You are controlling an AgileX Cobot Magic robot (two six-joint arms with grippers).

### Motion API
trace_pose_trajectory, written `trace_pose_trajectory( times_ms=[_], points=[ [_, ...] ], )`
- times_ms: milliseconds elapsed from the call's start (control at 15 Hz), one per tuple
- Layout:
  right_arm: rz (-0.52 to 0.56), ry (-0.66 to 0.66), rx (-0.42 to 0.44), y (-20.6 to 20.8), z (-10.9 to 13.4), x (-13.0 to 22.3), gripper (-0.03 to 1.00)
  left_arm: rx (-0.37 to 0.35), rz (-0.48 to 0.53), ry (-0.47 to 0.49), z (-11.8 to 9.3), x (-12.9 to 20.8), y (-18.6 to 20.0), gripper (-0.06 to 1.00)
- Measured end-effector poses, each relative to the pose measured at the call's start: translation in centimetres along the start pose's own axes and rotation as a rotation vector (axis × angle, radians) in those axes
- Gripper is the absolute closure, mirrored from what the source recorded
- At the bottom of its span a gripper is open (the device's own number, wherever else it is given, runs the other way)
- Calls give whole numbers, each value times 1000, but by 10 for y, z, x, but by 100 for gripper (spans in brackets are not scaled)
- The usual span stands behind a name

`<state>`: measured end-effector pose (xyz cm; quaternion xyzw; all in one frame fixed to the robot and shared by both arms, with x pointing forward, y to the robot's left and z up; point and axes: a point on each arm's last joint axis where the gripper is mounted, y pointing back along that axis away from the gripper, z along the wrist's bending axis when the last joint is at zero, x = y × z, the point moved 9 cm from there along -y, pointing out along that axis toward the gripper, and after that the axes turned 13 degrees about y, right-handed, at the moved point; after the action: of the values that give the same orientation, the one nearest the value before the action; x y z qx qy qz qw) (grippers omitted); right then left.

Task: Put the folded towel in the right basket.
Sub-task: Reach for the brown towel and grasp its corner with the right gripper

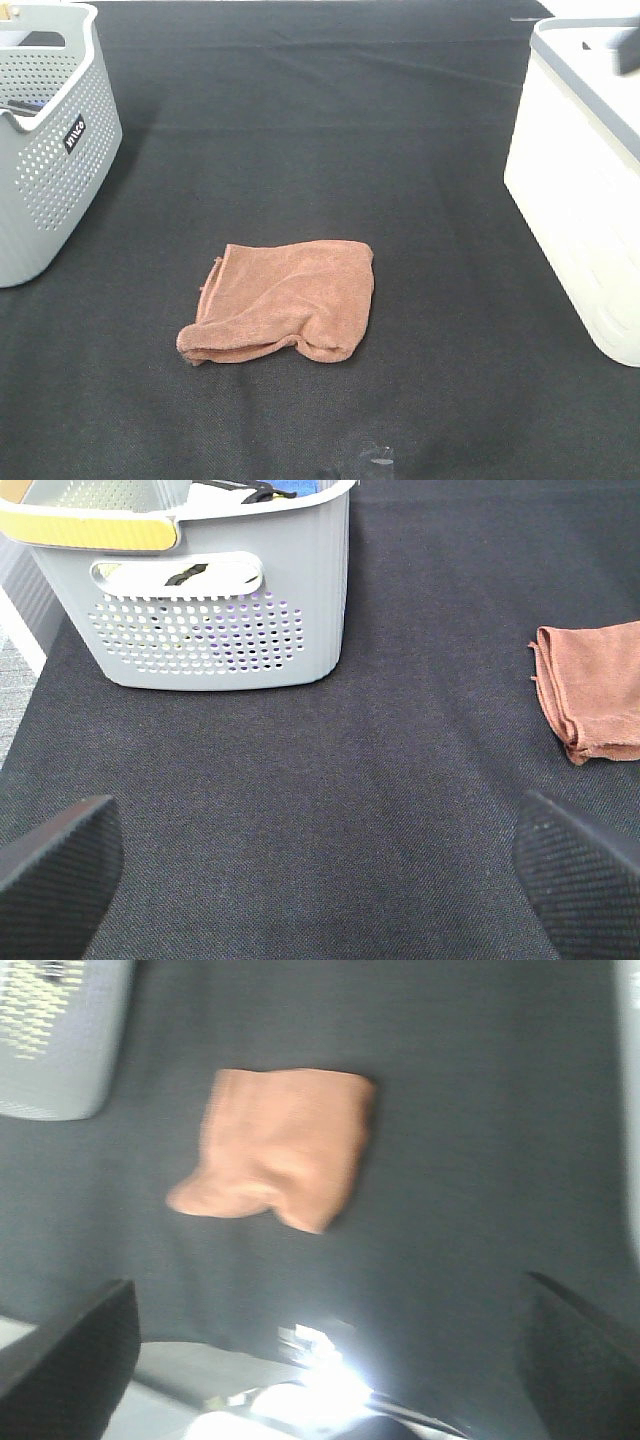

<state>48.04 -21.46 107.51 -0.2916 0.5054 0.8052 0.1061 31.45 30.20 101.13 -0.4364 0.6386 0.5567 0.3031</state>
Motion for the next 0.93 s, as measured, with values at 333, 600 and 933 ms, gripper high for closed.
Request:
trace_pose_trajectory(
  times_ms=[333,600,933],
  points=[
    [119,-59,-56,-58,-25,-6,1,0,0,0,0,0,0,-5],
    [136,-74,-59,-84,-33,-10,1,0,0,0,0,0,0,-5],
    [188,-21,-88,-146,-11,-9,1,0,0,0,0,0,0,-5]
  ],
)
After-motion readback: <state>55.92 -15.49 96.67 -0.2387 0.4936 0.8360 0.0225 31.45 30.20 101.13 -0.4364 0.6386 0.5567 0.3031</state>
